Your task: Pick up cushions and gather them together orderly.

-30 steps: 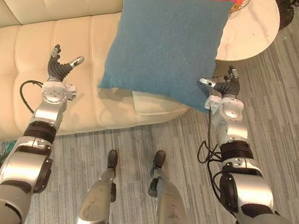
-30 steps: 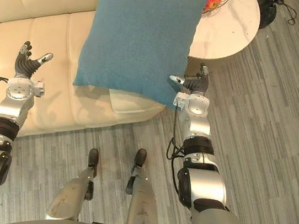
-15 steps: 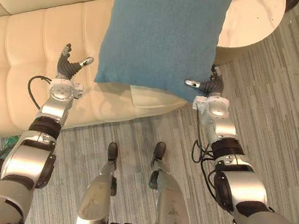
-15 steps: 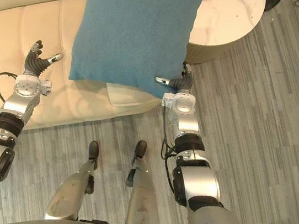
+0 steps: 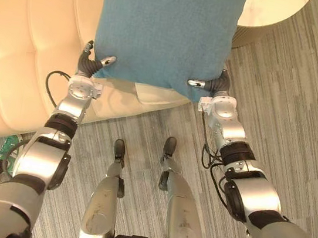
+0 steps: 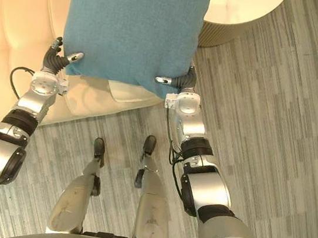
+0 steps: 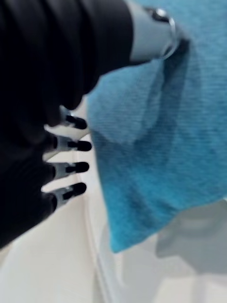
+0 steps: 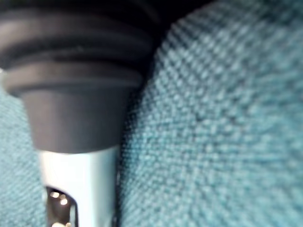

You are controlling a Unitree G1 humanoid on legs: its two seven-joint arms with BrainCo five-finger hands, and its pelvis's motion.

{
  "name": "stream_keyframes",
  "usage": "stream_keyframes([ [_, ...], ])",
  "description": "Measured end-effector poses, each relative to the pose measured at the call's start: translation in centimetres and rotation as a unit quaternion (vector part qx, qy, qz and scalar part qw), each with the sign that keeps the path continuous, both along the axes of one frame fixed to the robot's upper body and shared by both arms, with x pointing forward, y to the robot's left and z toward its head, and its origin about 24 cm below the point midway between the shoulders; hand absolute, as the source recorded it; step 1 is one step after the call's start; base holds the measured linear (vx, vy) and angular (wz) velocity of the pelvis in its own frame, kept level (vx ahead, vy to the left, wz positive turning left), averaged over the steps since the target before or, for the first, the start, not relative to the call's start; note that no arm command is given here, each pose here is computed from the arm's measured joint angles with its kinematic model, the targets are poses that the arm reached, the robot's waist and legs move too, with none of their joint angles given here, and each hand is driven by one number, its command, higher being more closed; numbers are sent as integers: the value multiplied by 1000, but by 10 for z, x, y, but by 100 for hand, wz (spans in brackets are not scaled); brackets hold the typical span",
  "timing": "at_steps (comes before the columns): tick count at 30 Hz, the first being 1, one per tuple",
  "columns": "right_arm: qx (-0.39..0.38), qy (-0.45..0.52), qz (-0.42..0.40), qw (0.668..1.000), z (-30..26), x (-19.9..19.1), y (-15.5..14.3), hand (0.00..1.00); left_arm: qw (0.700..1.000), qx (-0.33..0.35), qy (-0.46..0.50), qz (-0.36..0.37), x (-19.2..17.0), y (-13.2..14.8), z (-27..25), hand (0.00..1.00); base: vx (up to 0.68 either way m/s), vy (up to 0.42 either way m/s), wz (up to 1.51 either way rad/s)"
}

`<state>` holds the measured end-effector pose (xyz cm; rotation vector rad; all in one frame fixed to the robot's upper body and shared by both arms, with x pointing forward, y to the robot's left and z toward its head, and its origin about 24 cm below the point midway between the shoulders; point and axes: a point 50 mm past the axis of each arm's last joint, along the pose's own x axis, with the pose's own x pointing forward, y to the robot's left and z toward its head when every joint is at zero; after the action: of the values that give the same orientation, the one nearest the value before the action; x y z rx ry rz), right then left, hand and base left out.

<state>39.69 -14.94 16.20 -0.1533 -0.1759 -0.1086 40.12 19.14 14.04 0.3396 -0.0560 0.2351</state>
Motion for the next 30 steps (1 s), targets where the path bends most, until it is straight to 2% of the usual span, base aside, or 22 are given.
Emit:
stream_keyframes([
  [2, -1, -9, 5, 1000, 3, -2, 3, 0, 1000, -5, -1, -6, 2, -8, 2, 100, 10, -8, -3],
  [3, 0, -29, 10, 1000, 12, -3, 7, 100, 1000, -6, -11, -11, 4, -11, 10, 100, 0, 0, 0],
  [17, -8, -79, 13, 997, 35, -11, 19, 100, 998, -12, -53, -21, 9, -19, 43, 100, 19, -8, -1],
  [30, -12, -108, 32, 994, 49, -13, 29, 100, 991, -48, -110, -53, 4, -26, 68, 100, 40, -9, 0],
])
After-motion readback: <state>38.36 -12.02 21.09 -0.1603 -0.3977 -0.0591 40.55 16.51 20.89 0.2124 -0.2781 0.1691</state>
